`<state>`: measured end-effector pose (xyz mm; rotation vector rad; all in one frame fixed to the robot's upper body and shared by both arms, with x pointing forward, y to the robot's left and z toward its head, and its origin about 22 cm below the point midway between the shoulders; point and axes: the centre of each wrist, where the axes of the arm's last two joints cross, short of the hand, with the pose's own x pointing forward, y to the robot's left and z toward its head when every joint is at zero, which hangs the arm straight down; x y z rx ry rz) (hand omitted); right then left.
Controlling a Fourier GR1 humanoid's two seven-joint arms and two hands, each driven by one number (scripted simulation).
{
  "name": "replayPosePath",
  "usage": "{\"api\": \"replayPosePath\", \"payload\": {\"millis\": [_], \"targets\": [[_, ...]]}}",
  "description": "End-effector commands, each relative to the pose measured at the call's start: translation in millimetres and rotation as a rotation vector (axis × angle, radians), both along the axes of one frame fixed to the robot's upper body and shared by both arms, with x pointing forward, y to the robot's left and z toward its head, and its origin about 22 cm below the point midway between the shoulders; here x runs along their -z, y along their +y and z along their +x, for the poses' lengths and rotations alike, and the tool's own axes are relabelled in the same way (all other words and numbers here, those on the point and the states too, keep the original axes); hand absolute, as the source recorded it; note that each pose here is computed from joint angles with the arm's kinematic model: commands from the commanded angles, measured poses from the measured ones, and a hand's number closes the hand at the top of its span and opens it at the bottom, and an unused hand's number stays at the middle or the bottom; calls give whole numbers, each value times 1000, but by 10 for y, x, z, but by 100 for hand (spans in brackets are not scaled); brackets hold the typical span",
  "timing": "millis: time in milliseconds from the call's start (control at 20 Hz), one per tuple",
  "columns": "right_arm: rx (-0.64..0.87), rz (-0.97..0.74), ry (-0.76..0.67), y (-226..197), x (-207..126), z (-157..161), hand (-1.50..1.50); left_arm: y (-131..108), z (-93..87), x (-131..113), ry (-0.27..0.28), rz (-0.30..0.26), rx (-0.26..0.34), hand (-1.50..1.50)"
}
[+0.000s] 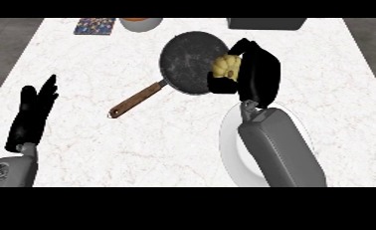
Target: Pick the squash from the plate and place it in the pan
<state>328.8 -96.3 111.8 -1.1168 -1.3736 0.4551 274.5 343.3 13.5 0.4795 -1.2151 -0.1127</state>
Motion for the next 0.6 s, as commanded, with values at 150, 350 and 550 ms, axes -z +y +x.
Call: {"api": "replayPosePath", "payload": {"millis": [150,350,550], "targets": [[16,94,33,31,391,550,150,-173,111,-133,1,-11,14,0],[33,95,66,63,412,826,150,-50,45,59,-1,-5,15,0],[43,140,86,-3,582,920,150,16,50,-107,-12,17,40,0]]}}
